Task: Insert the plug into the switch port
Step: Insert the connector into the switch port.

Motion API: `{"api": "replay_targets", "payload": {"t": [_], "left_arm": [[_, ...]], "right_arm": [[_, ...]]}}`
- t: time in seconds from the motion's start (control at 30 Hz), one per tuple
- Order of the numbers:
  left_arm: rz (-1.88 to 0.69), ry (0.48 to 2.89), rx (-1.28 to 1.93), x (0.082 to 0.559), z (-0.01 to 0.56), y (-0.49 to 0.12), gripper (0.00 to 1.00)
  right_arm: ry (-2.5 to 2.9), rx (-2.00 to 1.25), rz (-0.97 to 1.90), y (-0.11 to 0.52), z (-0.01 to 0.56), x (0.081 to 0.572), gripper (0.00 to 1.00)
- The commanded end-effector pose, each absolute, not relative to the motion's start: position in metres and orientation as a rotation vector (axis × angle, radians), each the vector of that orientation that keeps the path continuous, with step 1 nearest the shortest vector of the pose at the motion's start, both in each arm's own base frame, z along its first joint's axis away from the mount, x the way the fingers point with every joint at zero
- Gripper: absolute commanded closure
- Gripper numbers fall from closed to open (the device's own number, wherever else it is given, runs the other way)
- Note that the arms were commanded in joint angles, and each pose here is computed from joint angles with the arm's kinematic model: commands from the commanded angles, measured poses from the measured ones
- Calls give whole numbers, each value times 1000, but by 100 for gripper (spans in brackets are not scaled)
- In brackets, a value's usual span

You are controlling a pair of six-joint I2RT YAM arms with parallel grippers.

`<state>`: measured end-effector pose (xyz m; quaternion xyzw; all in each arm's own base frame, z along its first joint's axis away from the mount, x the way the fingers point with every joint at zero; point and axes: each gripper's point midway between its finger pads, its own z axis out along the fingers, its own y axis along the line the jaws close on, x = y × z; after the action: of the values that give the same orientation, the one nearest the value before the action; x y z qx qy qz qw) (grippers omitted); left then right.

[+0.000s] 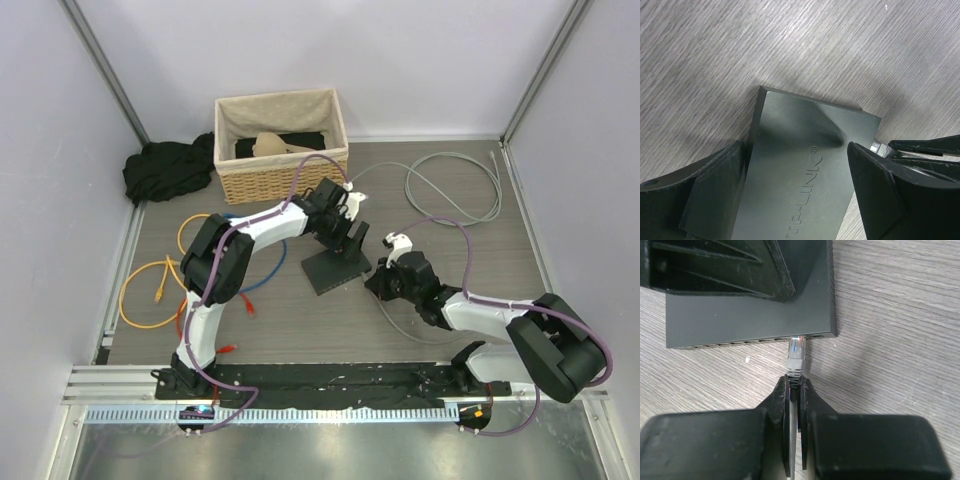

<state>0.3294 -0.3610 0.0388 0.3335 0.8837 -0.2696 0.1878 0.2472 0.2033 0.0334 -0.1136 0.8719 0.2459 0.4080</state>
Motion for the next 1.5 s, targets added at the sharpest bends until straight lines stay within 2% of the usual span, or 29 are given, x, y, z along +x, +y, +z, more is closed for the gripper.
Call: {"api": "replay_targets", "payload": {"t": [0.0,0.23,0.67,0.87,1.3,1.47], "left_arm": [[-882,2643,960,282,20,-359,15],[-985,2681,968,265,17,-363,21],[-934,2741,1003,247,9,-352,22],[-937,2743,1021,243,10,-353,23],[-1085,2722,1104,217,24,-366,24],[-1060,2740,1143,211,21,-361,25]], "right_arm": [[2010,-301,683,226,80,281,99],[2007,-355,697,232,70,284,99],[1900,-298,677,231,121,311,99],[1890,-311,675,233,125,320,99],[1839,-376,691,247,143,341,99],[1798,-401,709,253,167,348,99]]}}
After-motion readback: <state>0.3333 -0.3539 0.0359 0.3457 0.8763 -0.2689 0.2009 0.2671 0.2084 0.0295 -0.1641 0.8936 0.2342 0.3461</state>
